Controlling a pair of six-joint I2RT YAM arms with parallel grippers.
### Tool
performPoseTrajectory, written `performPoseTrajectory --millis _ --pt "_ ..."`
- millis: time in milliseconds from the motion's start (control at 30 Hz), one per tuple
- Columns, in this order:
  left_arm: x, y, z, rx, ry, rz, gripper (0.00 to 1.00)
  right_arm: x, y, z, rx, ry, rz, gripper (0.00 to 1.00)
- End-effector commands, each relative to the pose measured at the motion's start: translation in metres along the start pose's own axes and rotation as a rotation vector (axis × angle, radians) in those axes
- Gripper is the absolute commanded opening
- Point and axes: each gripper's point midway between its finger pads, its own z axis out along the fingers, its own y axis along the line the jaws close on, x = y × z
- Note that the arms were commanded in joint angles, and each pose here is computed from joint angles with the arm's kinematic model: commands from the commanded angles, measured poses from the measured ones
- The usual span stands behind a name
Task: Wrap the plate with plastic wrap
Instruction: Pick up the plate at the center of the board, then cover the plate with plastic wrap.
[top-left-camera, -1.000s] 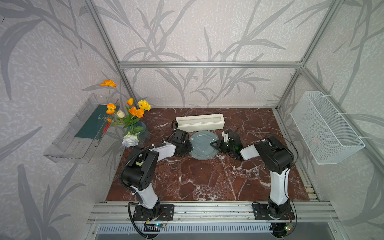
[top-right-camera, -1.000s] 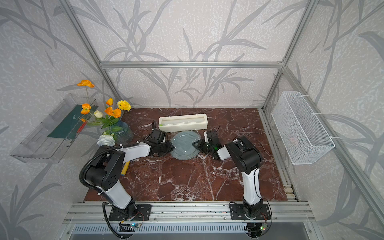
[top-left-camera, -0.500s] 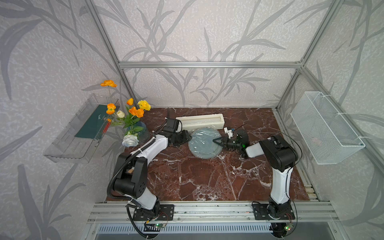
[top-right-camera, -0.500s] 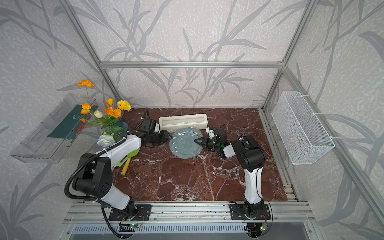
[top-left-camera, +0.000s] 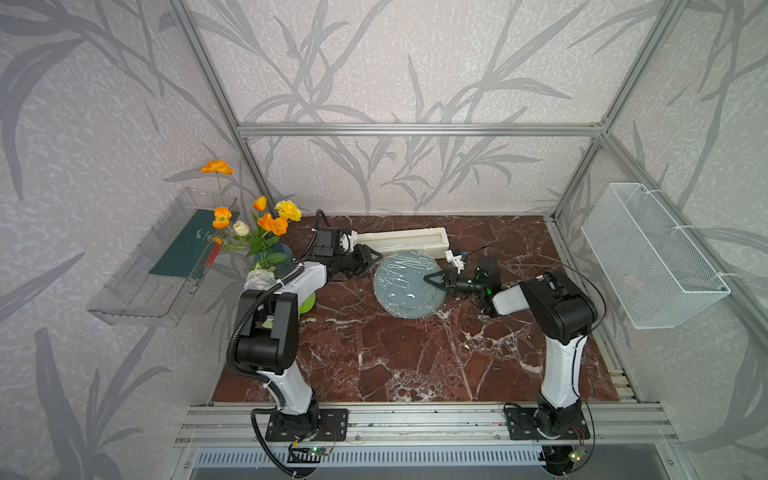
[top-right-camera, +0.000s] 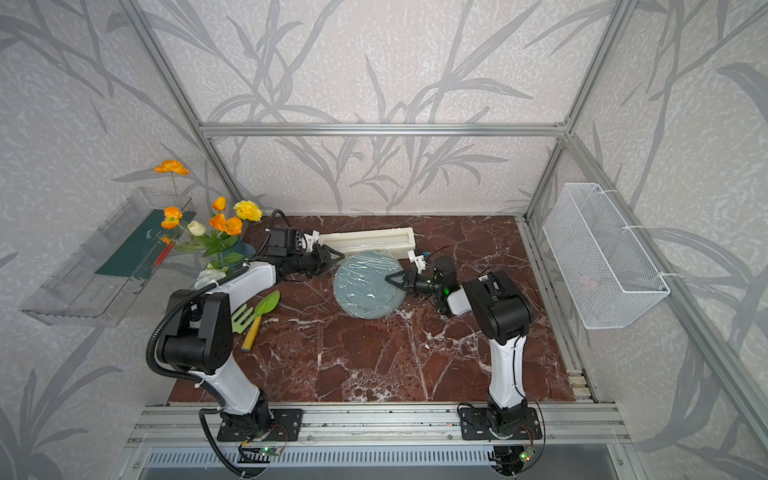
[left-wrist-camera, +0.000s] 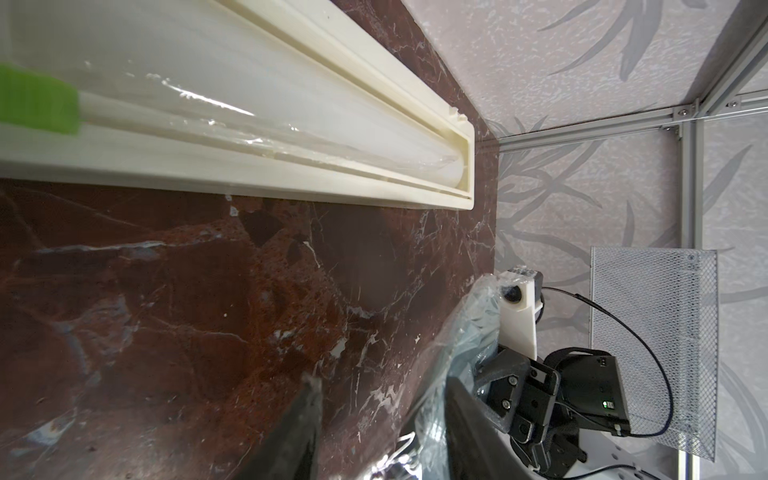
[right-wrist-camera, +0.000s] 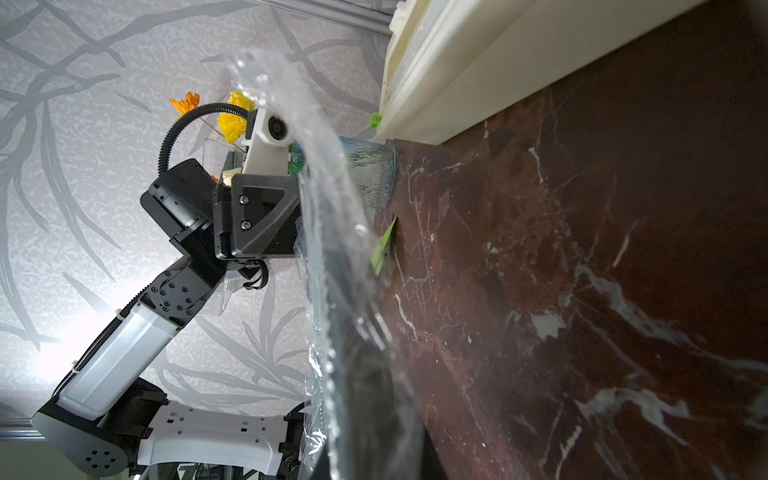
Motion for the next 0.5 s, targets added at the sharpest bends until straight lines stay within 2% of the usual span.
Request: performPoseTrajectory --millis 0,100,233,467 --pt "-0.005 -0.009 -0.005 0.045 -0.022 0.004 0.3 -0.01 0.048 -0.002 -0.11 -0.008 -0.135 0.02" --pt "-0.004 -0.004 -0.008 0.014 -0.032 0.005 0.15 -0.012 0.046 -0.002 -0.1 -0.017 -0.128 0.02" --pt "-0.005 0.002 -0.013 -0.022 -0.042 0.005 0.06 -0.015 0.05 -0.002 -0.104 -0.023 -0.131 0.01" --pt "-0.011 0.025 -0.02 -0.129 -0.078 0.001 0.0 -0.016 0.069 -0.005 -0.127 -0.022 -0.165 0.0"
